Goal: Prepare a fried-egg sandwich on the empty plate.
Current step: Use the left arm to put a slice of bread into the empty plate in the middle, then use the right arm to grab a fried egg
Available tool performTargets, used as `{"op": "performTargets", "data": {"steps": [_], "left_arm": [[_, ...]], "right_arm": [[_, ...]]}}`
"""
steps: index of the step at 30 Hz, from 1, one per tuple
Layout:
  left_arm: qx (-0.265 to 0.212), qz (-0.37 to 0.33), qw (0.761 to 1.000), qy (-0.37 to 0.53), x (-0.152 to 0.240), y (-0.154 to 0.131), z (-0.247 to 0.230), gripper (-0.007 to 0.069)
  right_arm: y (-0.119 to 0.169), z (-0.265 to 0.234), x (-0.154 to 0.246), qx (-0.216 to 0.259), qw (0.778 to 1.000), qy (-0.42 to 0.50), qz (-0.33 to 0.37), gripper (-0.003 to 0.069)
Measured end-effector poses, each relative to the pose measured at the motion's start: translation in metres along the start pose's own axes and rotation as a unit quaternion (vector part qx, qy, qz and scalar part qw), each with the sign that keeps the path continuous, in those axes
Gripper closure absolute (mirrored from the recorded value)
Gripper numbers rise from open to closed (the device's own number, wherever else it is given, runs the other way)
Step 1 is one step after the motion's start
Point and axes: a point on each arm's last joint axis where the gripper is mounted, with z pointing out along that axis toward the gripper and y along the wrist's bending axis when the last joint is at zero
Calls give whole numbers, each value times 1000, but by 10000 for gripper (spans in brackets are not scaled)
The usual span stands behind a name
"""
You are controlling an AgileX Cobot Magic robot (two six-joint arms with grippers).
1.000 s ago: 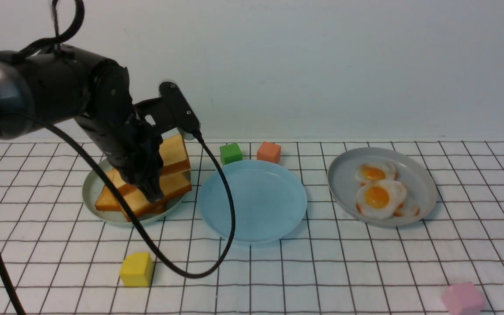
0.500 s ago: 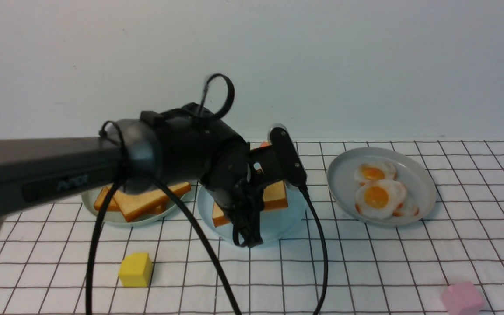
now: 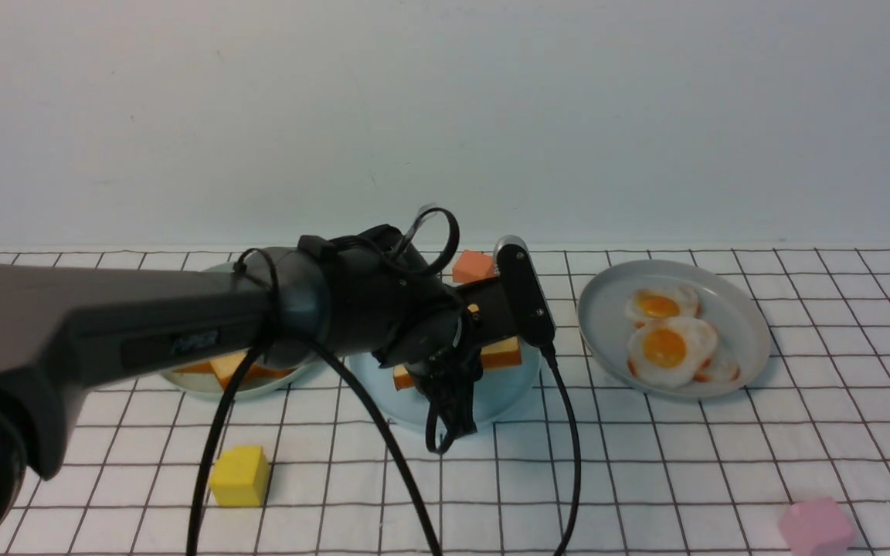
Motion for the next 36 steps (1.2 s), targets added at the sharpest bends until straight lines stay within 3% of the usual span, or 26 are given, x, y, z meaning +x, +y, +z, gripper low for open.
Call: {"op": "performTargets", "data": {"steps": [2, 8, 15, 21, 23, 24, 26, 29, 36], "left_arm": [[-2, -3, 1000, 0, 0, 0, 0, 394], [-1, -41, 999, 14, 3, 0, 0, 217], [-4, -118, 991, 56, 2, 3, -30, 160], [-33, -237, 971, 25, -20, 8, -134, 276], [-37, -296, 955, 3, -22, 5, -185, 389], [-36, -305, 952, 5, -20, 5, -194, 409], [-26, -352, 936, -20, -7, 3, -251, 548], [-8, -377, 925, -40, 12, -4, -284, 639], [29, -412, 905, -102, 84, -42, -330, 638]], "right_arm": [[0, 0, 0, 0, 1000, 0, 0, 627], [0, 0, 0, 0, 1000, -3, 0, 627], [-2, 8, -9, 1, 1000, -15, 4, 620], [-13, 56, -34, 10, 999, 34, 1, 616], [-21, 88, -49, 18, 996, 83, -5, 613], [-22, 94, -52, 19, 996, 91, -6, 613], [-34, 133, -75, 27, 990, 138, -3, 610], [-51, 166, -91, 36, 985, 166, 18, 606], [-125, 237, -107, 44, 964, 212, 151, 577]]}}
